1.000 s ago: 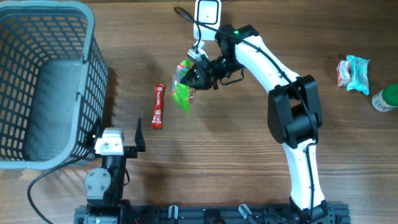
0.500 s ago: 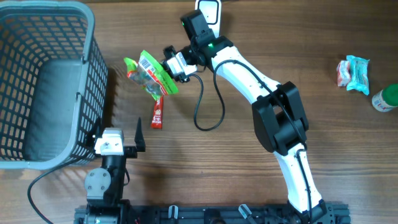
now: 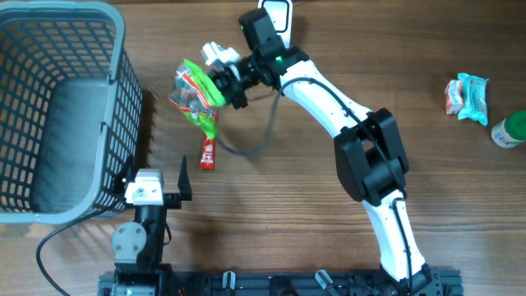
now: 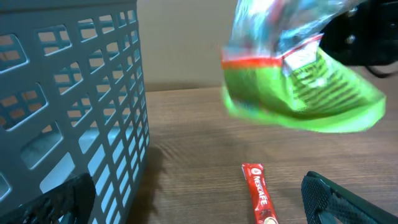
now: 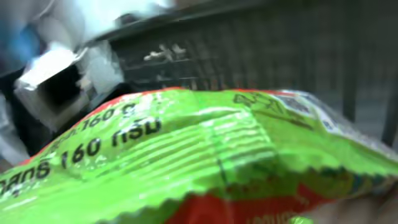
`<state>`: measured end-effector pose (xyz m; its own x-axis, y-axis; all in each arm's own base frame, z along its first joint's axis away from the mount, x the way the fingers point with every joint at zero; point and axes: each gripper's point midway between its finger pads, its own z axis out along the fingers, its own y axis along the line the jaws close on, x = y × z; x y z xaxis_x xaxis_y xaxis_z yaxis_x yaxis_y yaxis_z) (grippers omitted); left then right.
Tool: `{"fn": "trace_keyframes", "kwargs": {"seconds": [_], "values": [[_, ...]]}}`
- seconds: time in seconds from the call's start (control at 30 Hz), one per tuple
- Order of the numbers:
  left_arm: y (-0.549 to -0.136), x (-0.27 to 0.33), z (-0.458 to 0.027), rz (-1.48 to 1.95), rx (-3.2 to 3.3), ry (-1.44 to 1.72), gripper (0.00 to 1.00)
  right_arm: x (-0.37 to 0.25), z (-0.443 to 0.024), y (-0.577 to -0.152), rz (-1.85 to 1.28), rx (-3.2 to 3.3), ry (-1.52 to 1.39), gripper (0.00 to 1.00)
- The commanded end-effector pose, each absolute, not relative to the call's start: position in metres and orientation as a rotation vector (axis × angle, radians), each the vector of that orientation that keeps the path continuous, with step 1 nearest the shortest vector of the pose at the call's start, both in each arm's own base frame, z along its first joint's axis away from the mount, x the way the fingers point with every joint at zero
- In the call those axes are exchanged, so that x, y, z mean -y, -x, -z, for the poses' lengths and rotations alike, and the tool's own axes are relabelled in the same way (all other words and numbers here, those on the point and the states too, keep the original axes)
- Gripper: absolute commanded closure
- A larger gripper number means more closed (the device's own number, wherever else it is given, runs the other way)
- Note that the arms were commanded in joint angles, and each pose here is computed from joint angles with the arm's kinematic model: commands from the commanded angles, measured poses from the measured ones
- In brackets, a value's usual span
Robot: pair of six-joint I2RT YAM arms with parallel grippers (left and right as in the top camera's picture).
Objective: Scan the item barcode
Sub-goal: 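Raise the Haribo bag with the right gripper up to the scanner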
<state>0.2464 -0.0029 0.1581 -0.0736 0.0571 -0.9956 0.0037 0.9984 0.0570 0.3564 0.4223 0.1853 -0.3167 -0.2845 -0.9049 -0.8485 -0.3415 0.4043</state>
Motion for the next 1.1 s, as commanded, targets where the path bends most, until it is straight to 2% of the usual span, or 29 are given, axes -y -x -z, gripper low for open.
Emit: {"fn": "trace_keyframes", "kwargs": {"seconds": [0.0, 0.07, 0.13, 0.2, 0.27, 0.4, 0.6, 0.67, 0.77, 0.87, 1.07], "values": [[-0.246, 0.003, -0.158, -0.04, -1.64, -0.041, 0.0, -0.403, -0.135, -0.378, -1.54, -2.47, 0.884, 0.96], [-0.246, 0.003, -0.158, -0.04, -1.64, -0.041, 0.0, -0.376, -0.099, -0.359, -1.342, -2.771, 0.783, 0.96], [-0.246, 0.003, -0.158, -0.04, -1.64, -0.041, 0.0, -0.331, -0.06, -0.348, -0.924, -3.069, 0.642, 0.96], [-0.246, 0.003, -0.158, -0.04, -1.64, -0.041, 0.0, -0.307, -0.053, -0.345, -0.728, -3.189, 0.519, 0.96], [-0.246, 0.003, -0.158, -0.04, -1.64, -0.041, 0.0, -0.291, -0.063, -0.357, -0.563, -3.179, 0.503, 0.96], [-0.246, 0.003, -0.158, -0.04, -1.64, -0.041, 0.0, -0.279, -0.128, -0.432, -0.243, -2.839, 0.561, 0.96], [-0.246, 0.003, -0.158, -0.04, -1.64, -0.041, 0.0, -0.3, -0.124, -0.496, -0.361, -2.651, 0.399, 0.96], [-0.246, 0.003, -0.158, -0.04, -1.64, -0.041, 0.0, -0.304, -0.127, -0.52, -0.484, -2.603, 0.236, 0.96], [-0.246, 0.003, -0.158, -0.04, -1.64, -0.041, 0.0, -0.323, -0.144, -0.558, -0.947, -2.488, -0.043, 0.95], [-0.246, 0.003, -0.158, -0.04, -1.64, -0.041, 0.0, -0.343, -0.157, -0.582, -1.23, -2.373, -0.253, 0.95], [-0.246, 0.003, -0.158, -0.04, -1.64, -0.041, 0.0, -0.337, -0.15, -0.602, -1.424, -2.311, -0.799, 0.95]]}}
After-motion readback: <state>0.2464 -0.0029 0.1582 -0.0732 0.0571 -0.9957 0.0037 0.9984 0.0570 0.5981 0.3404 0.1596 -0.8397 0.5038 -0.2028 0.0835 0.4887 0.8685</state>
